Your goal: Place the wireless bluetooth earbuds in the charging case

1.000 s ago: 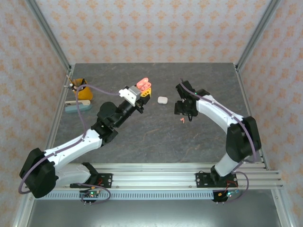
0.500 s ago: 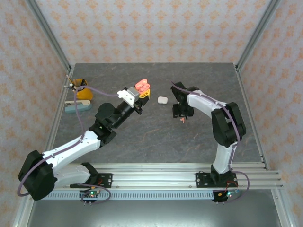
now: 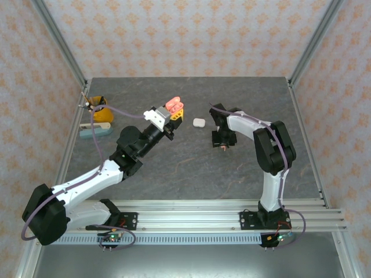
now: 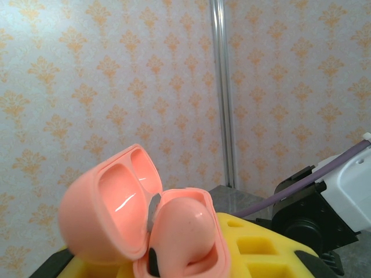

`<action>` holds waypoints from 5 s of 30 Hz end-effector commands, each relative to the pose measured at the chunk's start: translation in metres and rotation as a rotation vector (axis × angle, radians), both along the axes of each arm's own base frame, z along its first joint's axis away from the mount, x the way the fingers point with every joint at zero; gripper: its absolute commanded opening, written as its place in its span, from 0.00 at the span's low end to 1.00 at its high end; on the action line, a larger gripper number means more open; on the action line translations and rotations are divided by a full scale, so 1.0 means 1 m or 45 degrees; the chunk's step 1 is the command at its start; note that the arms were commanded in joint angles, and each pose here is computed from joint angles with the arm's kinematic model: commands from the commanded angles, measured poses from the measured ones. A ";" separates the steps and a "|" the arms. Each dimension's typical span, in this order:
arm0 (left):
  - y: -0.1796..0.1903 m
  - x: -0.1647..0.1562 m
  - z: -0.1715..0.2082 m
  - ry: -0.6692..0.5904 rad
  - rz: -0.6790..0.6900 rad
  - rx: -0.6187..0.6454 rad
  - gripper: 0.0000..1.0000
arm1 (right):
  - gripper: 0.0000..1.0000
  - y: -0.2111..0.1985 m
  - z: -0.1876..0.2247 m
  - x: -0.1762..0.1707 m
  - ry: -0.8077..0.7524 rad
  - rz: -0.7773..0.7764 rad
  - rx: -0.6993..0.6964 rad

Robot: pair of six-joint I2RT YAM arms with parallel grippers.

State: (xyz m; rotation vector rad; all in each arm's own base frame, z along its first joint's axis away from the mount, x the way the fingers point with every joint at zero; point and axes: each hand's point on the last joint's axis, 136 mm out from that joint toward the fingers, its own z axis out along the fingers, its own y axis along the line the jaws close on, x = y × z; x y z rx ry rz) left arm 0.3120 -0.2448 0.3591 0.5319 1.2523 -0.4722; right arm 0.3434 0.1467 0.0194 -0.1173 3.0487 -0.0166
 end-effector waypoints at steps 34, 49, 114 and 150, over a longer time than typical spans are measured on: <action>-0.002 0.003 0.013 -0.028 -0.010 -0.020 0.00 | 0.23 -0.016 0.001 -0.020 0.012 -0.039 -0.043; -0.005 0.004 0.011 -0.017 -0.024 -0.012 0.00 | 0.23 -0.009 0.064 -0.009 -0.211 -0.093 0.086; -0.127 0.034 0.031 0.013 -0.427 -0.002 0.00 | 0.22 0.041 0.395 -0.017 -1.262 0.203 0.893; -0.131 0.026 0.039 -0.003 -0.450 -0.019 0.00 | 0.20 0.037 0.381 -0.018 -1.341 0.275 0.779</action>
